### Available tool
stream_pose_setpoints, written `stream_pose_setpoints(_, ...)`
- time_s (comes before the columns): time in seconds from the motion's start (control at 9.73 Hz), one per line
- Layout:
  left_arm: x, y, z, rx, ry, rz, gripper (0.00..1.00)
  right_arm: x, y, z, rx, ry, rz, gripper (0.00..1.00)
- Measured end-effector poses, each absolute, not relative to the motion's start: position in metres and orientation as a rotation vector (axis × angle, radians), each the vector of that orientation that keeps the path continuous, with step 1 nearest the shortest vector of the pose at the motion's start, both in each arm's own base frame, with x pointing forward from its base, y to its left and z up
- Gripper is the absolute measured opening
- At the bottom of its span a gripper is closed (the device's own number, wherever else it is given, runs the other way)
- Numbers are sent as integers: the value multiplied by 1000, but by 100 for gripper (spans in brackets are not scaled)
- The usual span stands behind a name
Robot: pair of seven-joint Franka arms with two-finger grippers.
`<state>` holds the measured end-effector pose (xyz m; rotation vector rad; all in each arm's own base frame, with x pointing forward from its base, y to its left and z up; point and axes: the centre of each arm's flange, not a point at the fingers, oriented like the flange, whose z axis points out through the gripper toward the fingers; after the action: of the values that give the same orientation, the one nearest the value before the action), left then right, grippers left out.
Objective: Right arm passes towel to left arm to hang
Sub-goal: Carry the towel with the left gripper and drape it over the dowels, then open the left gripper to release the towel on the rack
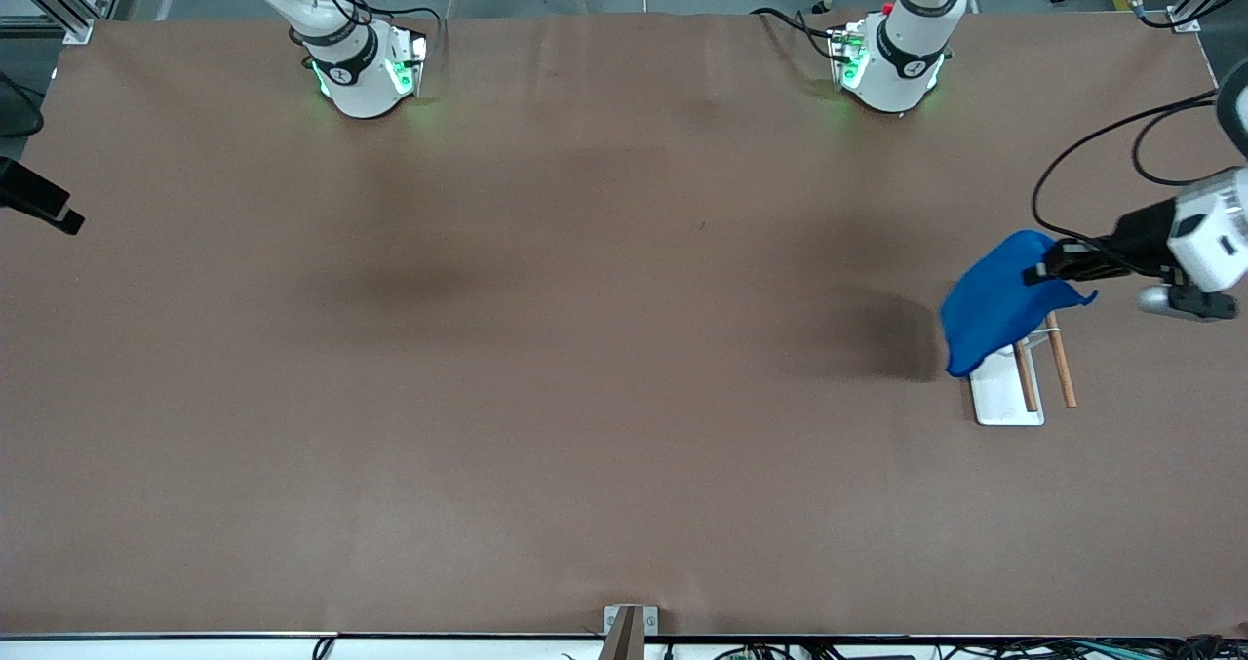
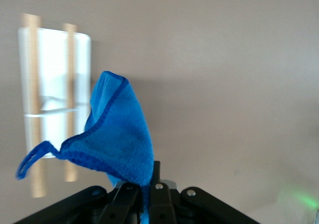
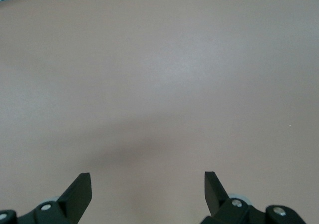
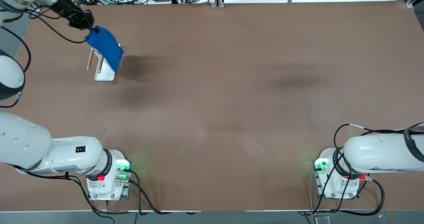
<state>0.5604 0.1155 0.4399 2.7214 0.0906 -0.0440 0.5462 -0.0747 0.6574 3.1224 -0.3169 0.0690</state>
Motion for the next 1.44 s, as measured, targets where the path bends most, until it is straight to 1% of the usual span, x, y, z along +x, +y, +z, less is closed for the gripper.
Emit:
stream_pose_setpoints(0.31,559,185,417,2760,100,-9,4,546,-68,679,3121,-284,141,100)
stream_pose_setpoints(0.51,566,212,397,2782,97,-25,4,548,-67,678,3122,-278,139,100)
stream_pose_setpoints(0.72,572,224,384,2795,121,-45,6,549,-67,677,3122,-276,135,100)
stream_pose_setpoints(0.82,572,228,379,2797,130,-57,13,549,-66,677,3122,-276,136,100)
stream_pose_setpoints(1.03,571,239,378,2816,117,-27,41,549,-66,677,3122,-274,138,100)
stream_pose_setpoints(1.13,569,248,381,2825,113,-9,57,549,-66,678,3122,-273,139,100)
stream_pose_setpoints(1.34,576,256,399,2852,108,53,86,549,-64,678,3123,-268,141,100)
stream_pose_setpoints(1.44,583,255,415,2880,79,87,99,549,-64,678,3123,-268,141,100)
